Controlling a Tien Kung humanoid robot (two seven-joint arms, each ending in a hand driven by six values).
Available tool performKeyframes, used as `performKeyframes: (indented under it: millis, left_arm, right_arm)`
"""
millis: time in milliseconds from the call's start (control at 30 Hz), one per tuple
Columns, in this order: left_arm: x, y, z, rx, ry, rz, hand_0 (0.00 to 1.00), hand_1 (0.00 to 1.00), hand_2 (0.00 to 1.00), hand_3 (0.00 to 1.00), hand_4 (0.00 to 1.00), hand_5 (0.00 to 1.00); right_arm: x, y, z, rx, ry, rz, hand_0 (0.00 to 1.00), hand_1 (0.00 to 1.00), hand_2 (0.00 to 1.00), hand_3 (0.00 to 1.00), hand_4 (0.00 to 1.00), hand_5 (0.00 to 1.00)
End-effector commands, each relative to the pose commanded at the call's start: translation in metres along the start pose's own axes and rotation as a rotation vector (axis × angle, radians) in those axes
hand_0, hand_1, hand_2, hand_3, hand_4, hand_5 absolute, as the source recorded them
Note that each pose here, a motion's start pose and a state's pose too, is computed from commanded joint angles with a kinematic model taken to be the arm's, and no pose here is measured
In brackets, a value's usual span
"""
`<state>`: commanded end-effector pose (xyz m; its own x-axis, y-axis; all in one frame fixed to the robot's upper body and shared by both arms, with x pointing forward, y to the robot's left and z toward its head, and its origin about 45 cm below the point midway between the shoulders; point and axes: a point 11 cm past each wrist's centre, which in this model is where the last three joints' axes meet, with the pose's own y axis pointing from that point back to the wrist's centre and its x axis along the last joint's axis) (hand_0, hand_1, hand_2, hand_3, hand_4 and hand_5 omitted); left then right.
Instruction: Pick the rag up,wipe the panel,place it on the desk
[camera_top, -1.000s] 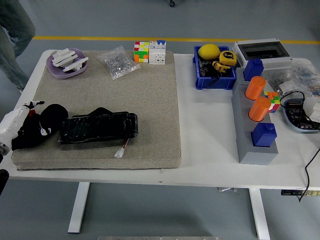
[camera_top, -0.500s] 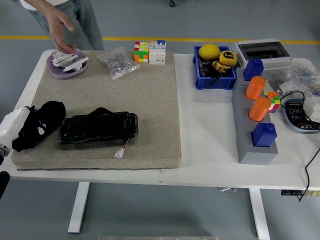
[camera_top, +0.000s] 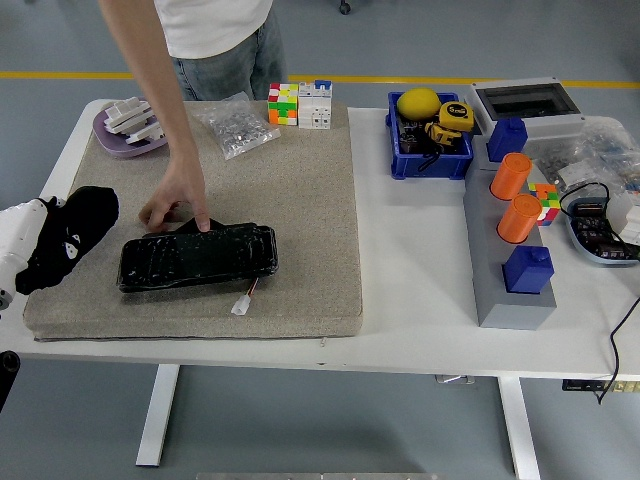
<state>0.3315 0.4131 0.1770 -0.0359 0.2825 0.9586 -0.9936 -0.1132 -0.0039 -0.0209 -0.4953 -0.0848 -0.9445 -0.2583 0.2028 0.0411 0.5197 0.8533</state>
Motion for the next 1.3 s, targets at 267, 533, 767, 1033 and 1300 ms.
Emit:
performKeyframes:
  millis: [267, 533, 767, 1033, 1300]
  left_arm:
    - [-0.007, 0.011, 0.020, -0.051, 0.016, -0.001, 0.248, 0.286, 0.596, 0.488, 0.183, 0.002]
    - [-0.018, 0.012, 0.029, -0.077, 0.023, -0.017, 0.244, 0.274, 0.585, 0.487, 0.158, 0.002]
    - [-0.023, 0.011, 0.036, -0.093, 0.023, -0.028, 0.243, 0.275, 0.586, 0.489, 0.166, 0.002]
    - [-0.027, 0.012, 0.057, -0.149, 0.029, -0.038, 0.246, 0.274, 0.584, 0.491, 0.168, 0.002]
    - [-0.043, 0.015, 0.085, -0.227, 0.027, -0.085, 0.245, 0.271, 0.575, 0.490, 0.166, 0.002]
  right_arm:
    - [0.003, -0.001, -0.005, 0.011, 0.004, 0.005, 0.761, 0.627, 0.672, 0.600, 0.998, 0.492]
    - [0.002, -0.001, -0.007, 0.017, -0.002, 0.003, 0.760, 0.626, 0.672, 0.601, 0.998, 0.493]
    - [0.002, -0.001, -0.007, 0.017, -0.006, 0.004, 0.759, 0.626, 0.671, 0.601, 0.998, 0.495]
    - [0.002, -0.001, -0.006, 0.013, -0.005, 0.002, 0.759, 0.626, 0.671, 0.602, 0.998, 0.495]
    - [0.003, -0.001, -0.010, 0.021, -0.004, 0.004, 0.756, 0.626, 0.671, 0.602, 0.998, 0.497]
